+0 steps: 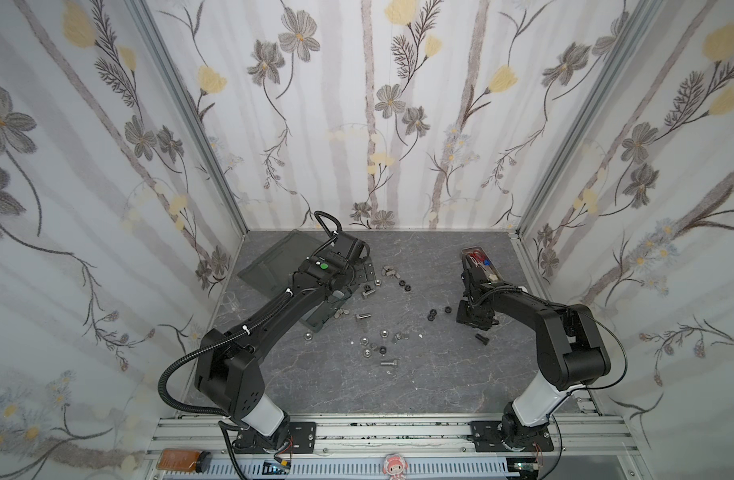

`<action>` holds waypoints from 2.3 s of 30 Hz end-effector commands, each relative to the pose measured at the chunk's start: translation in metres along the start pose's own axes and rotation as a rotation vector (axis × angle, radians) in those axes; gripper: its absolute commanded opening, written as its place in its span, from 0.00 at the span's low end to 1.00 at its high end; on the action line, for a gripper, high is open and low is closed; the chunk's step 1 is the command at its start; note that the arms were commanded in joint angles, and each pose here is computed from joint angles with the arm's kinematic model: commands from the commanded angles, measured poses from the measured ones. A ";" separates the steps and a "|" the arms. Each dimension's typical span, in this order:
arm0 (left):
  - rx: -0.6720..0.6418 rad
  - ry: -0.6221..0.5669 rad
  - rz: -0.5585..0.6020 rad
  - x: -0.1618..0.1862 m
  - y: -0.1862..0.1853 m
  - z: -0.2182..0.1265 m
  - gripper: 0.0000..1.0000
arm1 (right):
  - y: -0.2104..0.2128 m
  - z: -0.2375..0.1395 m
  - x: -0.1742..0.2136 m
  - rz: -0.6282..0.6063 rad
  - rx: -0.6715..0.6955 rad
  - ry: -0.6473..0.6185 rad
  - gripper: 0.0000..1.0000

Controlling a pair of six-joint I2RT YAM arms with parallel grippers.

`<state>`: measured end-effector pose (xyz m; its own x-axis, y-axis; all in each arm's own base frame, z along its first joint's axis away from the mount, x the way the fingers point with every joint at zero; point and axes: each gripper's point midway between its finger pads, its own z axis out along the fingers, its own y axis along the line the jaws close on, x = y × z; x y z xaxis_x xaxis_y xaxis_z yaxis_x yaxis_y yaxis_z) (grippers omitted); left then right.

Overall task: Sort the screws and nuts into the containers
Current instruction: 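Grasp a black hex bolt with the right gripper, then lift the black bolt and carry it over the organizer box with the right gripper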

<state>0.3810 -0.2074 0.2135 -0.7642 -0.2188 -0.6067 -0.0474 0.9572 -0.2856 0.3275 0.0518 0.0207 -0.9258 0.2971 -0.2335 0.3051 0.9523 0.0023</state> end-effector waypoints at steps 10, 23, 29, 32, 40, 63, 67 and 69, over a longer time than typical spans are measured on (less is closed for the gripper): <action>0.004 0.011 0.009 -0.005 -0.003 0.006 1.00 | -0.004 0.008 -0.002 -0.014 0.026 0.009 0.41; -0.009 0.004 -0.078 -0.013 0.013 -0.006 1.00 | 0.044 -0.031 -0.043 -0.054 -0.098 -0.108 0.27; -0.050 -0.021 -0.146 -0.013 0.038 -0.021 1.00 | 0.145 -0.086 -0.084 -0.147 -0.372 -0.232 0.27; -0.084 -0.030 -0.170 -0.007 0.056 -0.030 1.00 | 0.195 -0.106 -0.099 -0.172 -0.518 -0.271 0.27; -0.181 0.007 -0.221 0.026 0.098 -0.039 1.00 | 0.312 -0.135 -0.104 -0.282 -0.823 -0.312 0.27; -0.212 -0.009 -0.262 0.056 0.131 -0.081 0.99 | 0.470 -0.102 -0.075 -0.253 -1.229 -0.282 0.26; -0.213 -0.003 -0.266 0.060 0.134 -0.082 0.99 | 0.472 -0.090 -0.076 -0.236 -1.212 -0.288 0.26; -0.212 -0.003 -0.267 0.061 0.134 -0.082 0.99 | 0.471 -0.084 -0.077 -0.228 -1.200 -0.288 0.27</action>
<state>0.2776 -0.0817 0.2002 -0.7154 -0.4515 -0.5332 -0.3550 0.8922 -0.2792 0.5165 0.4804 0.1118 -0.8252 0.1962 -0.5297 -0.3767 0.5076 0.7749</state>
